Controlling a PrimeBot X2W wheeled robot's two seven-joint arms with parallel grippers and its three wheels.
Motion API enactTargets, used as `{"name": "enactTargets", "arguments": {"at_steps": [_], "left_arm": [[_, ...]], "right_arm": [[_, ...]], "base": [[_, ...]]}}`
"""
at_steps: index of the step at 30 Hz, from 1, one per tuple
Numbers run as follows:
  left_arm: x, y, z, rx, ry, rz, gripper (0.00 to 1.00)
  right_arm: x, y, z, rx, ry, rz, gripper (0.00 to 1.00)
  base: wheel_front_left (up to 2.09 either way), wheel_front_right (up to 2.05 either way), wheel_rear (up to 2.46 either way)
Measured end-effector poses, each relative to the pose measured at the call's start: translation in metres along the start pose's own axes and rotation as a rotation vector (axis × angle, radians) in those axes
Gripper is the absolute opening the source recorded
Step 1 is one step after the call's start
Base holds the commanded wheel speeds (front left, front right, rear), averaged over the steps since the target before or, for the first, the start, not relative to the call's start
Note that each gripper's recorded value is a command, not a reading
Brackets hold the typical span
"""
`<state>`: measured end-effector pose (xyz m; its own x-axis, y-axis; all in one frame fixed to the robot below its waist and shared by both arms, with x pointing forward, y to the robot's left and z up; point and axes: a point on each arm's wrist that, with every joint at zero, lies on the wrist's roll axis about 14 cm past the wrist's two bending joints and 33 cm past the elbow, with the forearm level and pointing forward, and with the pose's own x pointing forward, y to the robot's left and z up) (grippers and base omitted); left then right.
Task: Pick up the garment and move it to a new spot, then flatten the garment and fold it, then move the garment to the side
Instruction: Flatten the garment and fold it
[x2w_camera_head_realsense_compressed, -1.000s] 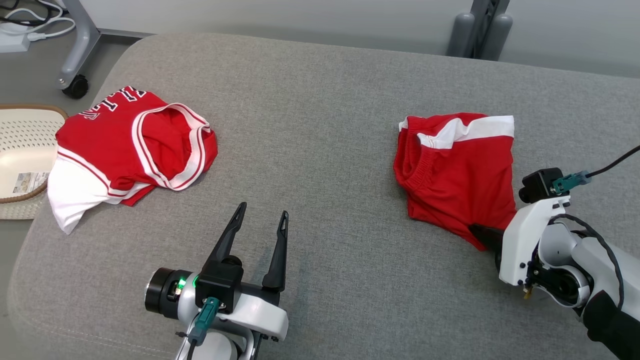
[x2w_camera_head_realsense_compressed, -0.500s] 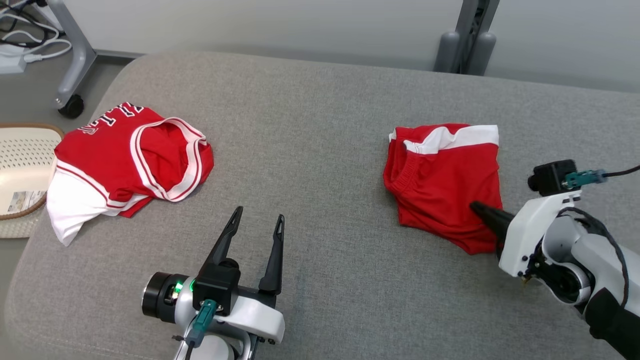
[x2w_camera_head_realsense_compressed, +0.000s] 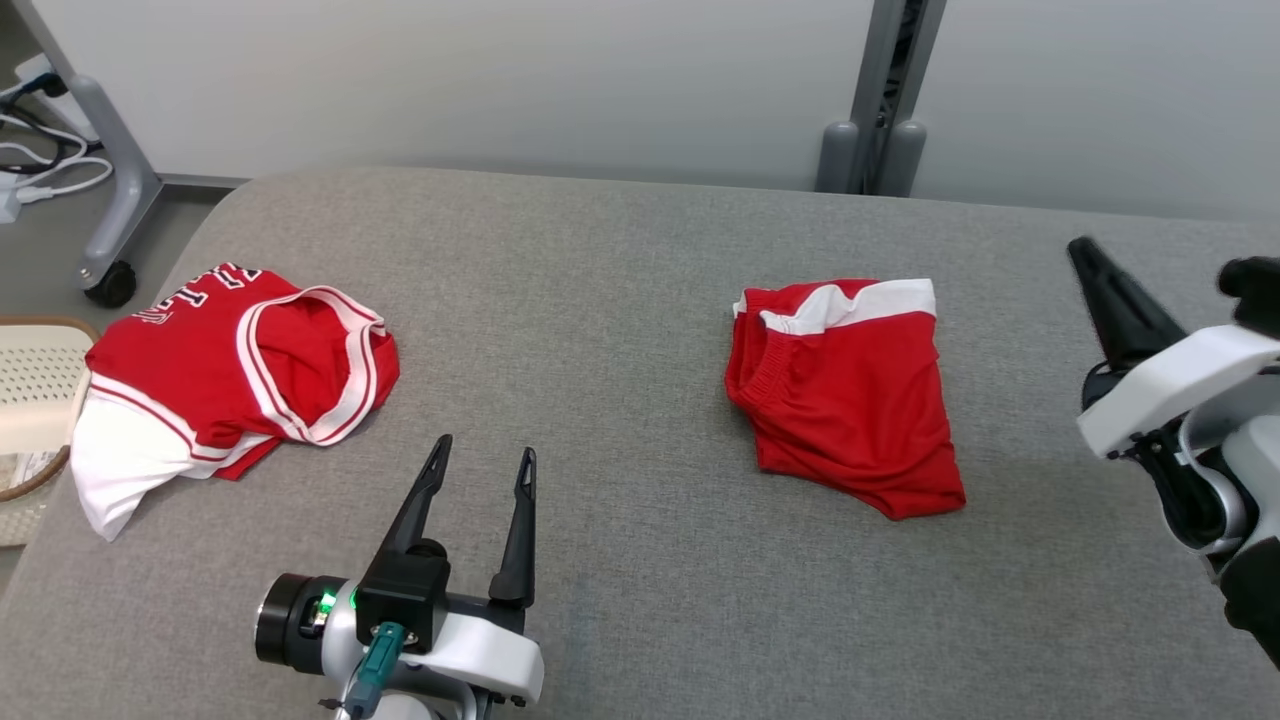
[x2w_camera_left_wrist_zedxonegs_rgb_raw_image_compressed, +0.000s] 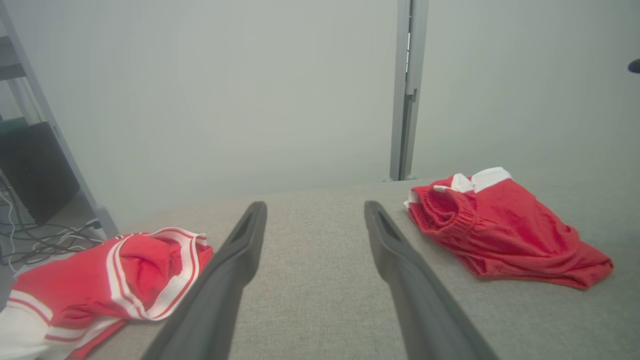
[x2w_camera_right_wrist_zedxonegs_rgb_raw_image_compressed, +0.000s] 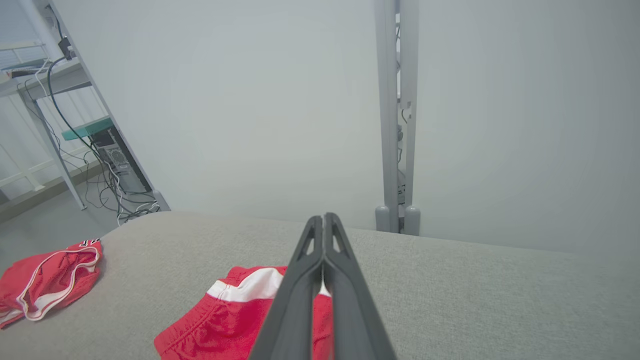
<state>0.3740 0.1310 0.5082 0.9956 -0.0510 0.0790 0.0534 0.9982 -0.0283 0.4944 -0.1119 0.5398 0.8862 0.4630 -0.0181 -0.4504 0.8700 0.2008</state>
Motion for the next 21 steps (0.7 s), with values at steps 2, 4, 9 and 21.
{"name": "enactTargets", "arguments": {"at_steps": [2, 4, 9, 21], "left_arm": [[0.000, -0.001, 0.001, 0.003, -0.003, -0.005, 1.00], [0.001, -0.001, 0.003, 0.003, -0.011, -0.004, 1.00], [-0.001, -0.004, 0.003, 0.000, -0.010, -0.013, 1.00], [0.000, -0.011, 0.000, 0.007, -0.006, -0.044, 1.00]], "right_arm": [[-0.006, -0.007, 0.019, 0.004, -0.086, -0.035, 0.00], [-0.018, -0.012, 0.020, -0.001, -0.129, -0.072, 0.00], [-0.053, -0.015, 0.013, 0.021, -0.214, -0.168, 0.00], [-0.098, -0.007, -0.022, 0.010, -0.198, -0.285, 0.00]], "base": [[0.00, 0.00, 0.00], [0.00, 0.00, 0.00], [0.00, 0.00, 0.00], [0.00, 0.00, 0.00]]}}
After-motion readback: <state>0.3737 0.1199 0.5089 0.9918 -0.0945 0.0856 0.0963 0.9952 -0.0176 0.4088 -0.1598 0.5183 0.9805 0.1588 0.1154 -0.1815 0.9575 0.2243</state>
